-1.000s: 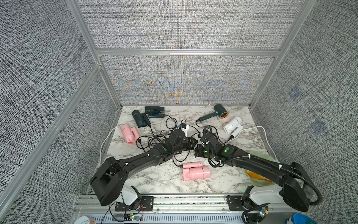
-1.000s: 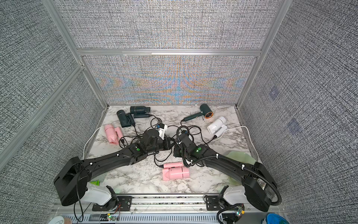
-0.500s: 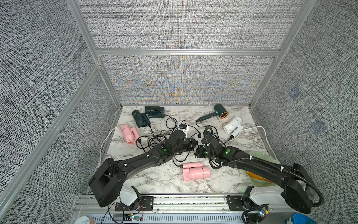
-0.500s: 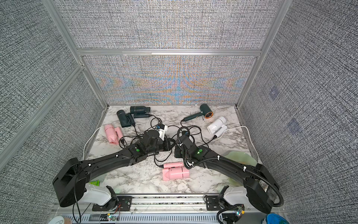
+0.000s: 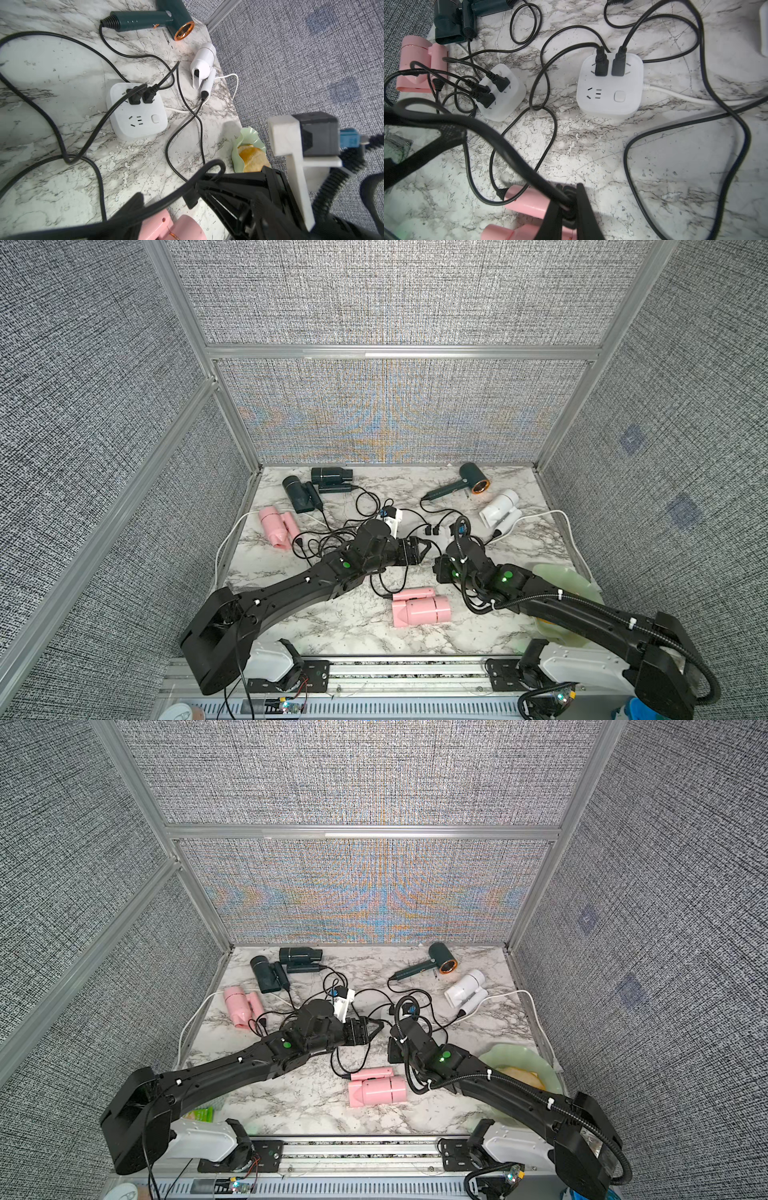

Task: Charge the blow dryers
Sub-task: Pick up the plug from the center of the board, then insert the plug into the socket.

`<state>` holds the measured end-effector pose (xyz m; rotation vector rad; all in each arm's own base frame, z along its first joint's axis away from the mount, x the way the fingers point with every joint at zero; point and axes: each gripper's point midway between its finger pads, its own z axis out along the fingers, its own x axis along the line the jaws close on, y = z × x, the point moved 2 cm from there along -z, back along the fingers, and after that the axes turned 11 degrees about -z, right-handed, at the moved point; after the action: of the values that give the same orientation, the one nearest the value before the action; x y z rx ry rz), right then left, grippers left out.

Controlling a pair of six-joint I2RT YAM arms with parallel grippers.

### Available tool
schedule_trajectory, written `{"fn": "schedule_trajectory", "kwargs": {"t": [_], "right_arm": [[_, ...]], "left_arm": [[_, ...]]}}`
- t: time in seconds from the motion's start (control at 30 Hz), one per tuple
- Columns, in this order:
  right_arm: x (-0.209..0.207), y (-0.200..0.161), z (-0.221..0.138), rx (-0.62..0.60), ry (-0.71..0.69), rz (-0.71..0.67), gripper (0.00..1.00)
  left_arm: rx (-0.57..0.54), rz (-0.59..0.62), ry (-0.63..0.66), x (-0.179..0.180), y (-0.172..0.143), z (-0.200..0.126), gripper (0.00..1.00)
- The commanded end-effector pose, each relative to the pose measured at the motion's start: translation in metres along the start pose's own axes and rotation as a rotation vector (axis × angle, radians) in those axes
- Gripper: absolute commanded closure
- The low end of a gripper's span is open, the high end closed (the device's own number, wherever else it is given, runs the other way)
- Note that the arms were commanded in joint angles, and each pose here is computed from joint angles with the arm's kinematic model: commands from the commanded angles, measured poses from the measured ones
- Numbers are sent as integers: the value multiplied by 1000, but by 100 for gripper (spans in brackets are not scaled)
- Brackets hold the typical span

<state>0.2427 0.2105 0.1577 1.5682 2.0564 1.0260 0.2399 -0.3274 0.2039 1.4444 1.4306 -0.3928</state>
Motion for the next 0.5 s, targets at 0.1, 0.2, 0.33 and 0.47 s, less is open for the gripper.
{"fn": "schedule_trajectory", "kwargs": {"t": [0.1, 0.2, 0.33, 0.47], "right_arm": [[-4, 6, 2, -36, -32, -43, 94], [-6, 7, 4, -31, -46, -51, 95], [-7, 9, 6, -33, -56, -43, 95], [-10, 11, 6, -41, -71, -36, 95]], "left_arm": [[-1, 92, 7, 2, -3, -20, 0], [-20, 115, -13, 2, -2, -34, 1], [8, 187, -68, -6, -9, -47, 1], [94, 298, -128, -17, -22, -57, 1]]}}
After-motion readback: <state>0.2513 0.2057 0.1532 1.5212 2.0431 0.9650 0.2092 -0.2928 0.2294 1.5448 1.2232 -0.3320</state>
